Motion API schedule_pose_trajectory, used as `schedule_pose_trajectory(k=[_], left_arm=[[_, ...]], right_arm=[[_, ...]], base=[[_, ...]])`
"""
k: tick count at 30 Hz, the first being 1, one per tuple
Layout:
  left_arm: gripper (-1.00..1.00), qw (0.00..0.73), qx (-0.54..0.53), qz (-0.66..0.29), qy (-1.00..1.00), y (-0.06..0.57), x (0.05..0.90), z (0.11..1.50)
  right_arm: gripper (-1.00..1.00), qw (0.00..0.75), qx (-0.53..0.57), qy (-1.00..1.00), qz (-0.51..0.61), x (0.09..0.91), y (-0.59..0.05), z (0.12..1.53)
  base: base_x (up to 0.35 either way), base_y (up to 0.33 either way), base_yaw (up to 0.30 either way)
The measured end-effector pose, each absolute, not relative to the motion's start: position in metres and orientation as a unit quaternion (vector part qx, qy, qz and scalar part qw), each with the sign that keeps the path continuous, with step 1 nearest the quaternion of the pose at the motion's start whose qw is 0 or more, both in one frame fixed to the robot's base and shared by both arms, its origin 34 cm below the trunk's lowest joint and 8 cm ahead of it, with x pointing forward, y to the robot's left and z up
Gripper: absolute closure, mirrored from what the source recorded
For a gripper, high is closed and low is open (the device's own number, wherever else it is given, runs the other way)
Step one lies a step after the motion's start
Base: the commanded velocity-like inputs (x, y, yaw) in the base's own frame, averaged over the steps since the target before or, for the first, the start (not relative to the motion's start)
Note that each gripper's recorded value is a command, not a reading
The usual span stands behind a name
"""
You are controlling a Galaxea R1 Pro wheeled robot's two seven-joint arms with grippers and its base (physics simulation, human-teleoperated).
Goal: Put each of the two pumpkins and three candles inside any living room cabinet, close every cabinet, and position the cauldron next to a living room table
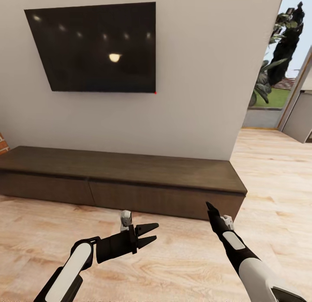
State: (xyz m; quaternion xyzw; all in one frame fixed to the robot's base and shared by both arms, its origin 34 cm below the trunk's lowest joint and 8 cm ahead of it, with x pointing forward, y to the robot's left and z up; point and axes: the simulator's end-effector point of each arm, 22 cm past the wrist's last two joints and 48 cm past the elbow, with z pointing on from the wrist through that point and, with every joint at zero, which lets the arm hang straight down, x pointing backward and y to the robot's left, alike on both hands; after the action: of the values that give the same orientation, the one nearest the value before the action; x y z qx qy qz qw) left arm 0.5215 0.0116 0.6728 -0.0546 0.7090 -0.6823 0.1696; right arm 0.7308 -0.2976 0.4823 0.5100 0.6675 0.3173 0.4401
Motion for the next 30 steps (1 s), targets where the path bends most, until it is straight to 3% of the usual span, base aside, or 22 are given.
schedule_pose_trajectory(k=[30], left_arm=[[-1.0,0.162,-0.044,-0.684,0.71,0.003,0.498,0.606]], right_arm=[[-1.0,0.496,0.444,0.612,0.428,0.732,-0.278,0.477]], base=[[0.0,0.0,0.0]])
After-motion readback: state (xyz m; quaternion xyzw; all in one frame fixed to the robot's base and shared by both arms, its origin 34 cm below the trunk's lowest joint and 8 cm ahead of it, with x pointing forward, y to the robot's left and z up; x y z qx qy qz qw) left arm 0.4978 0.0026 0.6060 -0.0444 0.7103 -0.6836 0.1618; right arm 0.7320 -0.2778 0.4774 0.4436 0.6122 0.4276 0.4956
